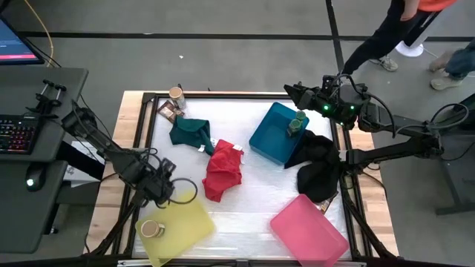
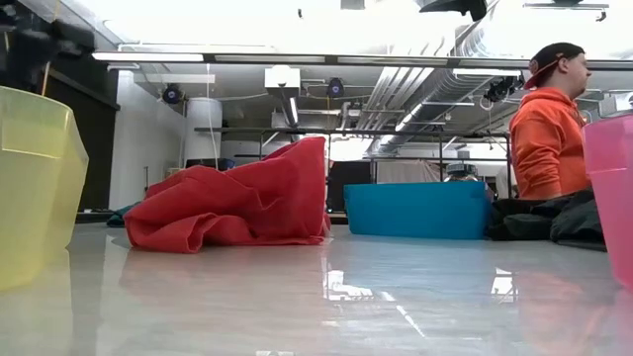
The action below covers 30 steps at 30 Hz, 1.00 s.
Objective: Sort spices by type
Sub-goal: Put the bottom gold seasoning bottle into the yellow bin
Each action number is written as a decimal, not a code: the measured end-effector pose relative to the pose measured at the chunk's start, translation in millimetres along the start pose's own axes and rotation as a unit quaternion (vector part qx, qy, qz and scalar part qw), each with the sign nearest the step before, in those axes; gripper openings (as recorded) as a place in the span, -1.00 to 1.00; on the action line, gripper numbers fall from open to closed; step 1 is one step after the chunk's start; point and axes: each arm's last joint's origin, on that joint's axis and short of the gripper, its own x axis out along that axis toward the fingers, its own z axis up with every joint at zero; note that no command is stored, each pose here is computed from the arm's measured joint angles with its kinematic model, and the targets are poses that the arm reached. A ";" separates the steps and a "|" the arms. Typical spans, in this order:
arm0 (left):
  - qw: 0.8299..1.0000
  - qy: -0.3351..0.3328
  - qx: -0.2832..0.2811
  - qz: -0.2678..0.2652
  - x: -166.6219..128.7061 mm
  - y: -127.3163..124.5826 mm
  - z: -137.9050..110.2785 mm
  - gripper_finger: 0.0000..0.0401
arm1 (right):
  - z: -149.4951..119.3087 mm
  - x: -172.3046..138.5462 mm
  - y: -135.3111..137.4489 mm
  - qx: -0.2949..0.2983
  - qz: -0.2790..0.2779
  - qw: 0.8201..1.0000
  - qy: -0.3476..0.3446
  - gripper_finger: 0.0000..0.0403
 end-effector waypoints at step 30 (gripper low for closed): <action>0.987 -0.100 -0.111 -0.055 -31.9 -54.6 83.1 0.17 | -6.5 -0.5 -7.4 -0.026 -0.035 0.999 0.030 0.90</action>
